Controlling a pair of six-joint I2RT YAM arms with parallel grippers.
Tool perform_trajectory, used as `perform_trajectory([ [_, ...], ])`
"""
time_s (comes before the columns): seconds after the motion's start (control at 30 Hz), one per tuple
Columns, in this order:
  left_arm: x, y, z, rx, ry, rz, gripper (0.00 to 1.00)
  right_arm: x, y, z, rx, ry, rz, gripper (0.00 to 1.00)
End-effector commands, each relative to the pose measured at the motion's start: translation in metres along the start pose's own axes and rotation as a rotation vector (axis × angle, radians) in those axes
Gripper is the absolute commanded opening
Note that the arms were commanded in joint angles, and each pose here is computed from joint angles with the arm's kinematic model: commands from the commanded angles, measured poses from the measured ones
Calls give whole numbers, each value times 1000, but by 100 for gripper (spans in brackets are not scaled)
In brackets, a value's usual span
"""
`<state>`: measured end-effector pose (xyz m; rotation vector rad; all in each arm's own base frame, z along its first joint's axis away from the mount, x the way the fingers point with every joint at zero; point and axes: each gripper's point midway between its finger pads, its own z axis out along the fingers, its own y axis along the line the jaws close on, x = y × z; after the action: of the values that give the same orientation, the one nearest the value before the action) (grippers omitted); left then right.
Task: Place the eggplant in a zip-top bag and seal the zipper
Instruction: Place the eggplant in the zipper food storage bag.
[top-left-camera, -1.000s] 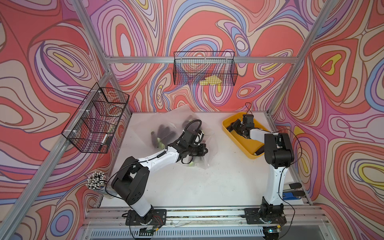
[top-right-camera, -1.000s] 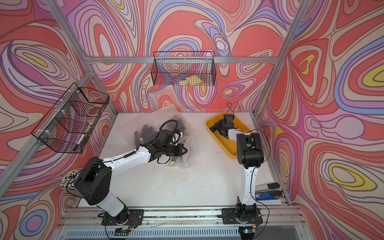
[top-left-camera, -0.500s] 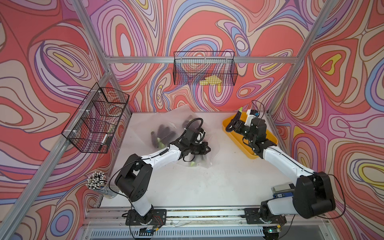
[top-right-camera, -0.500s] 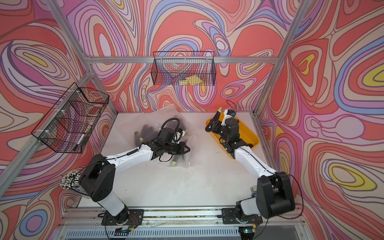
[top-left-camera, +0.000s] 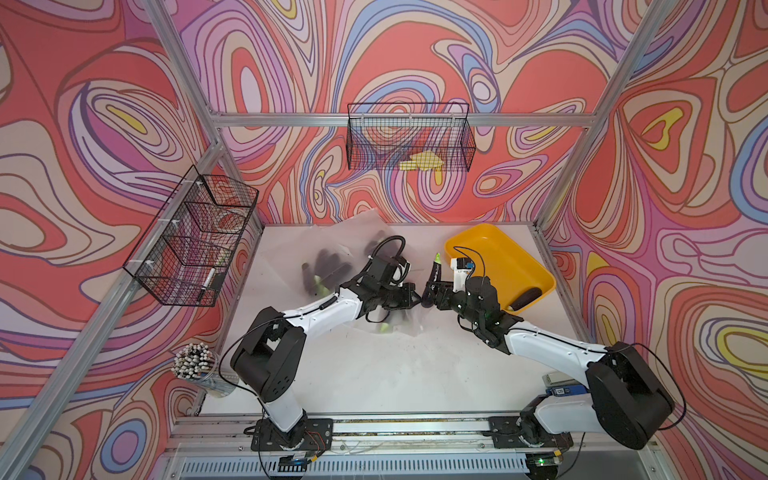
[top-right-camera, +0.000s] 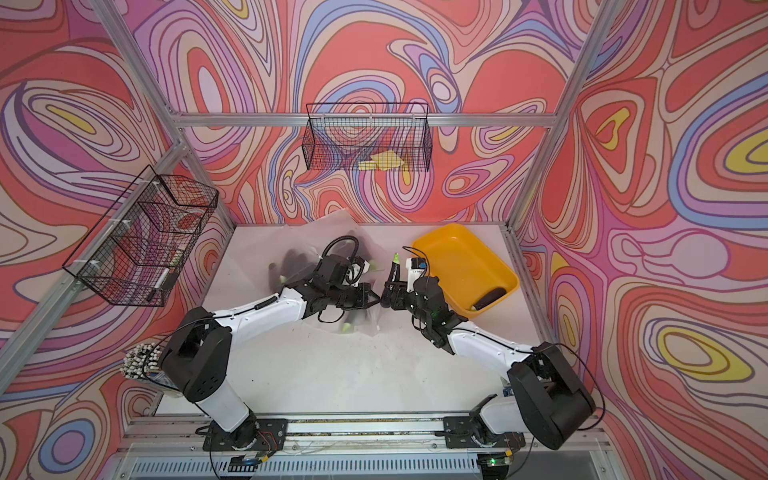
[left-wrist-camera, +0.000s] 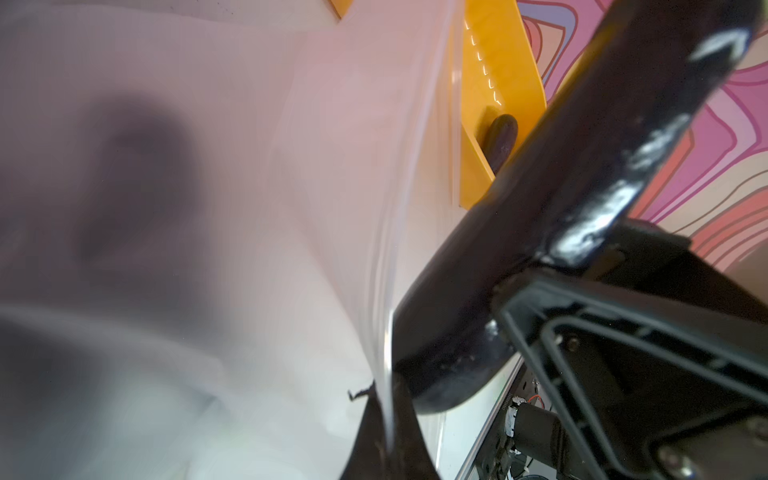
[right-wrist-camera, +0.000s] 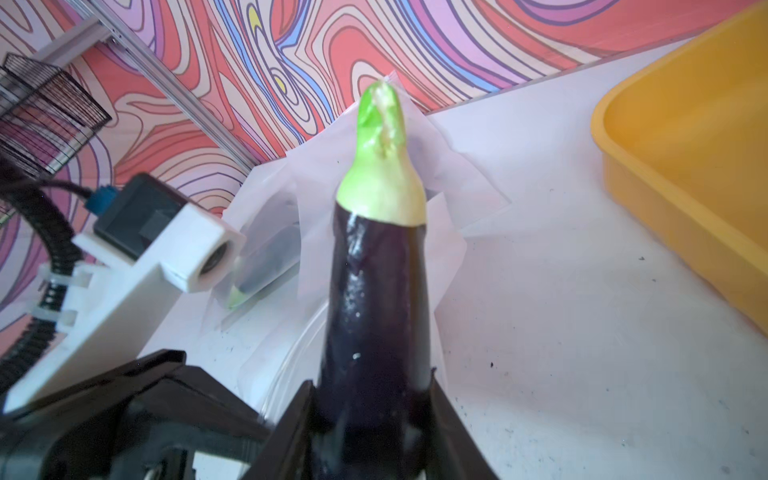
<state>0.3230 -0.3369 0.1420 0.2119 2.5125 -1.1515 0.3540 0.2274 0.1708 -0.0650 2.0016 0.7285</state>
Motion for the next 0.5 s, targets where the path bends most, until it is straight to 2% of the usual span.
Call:
perform_trajectory([
  [0.0, -16, -21, -6, 65, -38, 16, 0, 19, 10, -5, 2, 44, -64, 38],
  [0.17, -17, -25, -6, 77, -39, 12, 0, 44, 11, -11, 0, 104, -31, 38],
  [0.47, -14, -28, -5, 94, -23, 12, 0, 58, 6, -20, 39, 188, 100, 40],
])
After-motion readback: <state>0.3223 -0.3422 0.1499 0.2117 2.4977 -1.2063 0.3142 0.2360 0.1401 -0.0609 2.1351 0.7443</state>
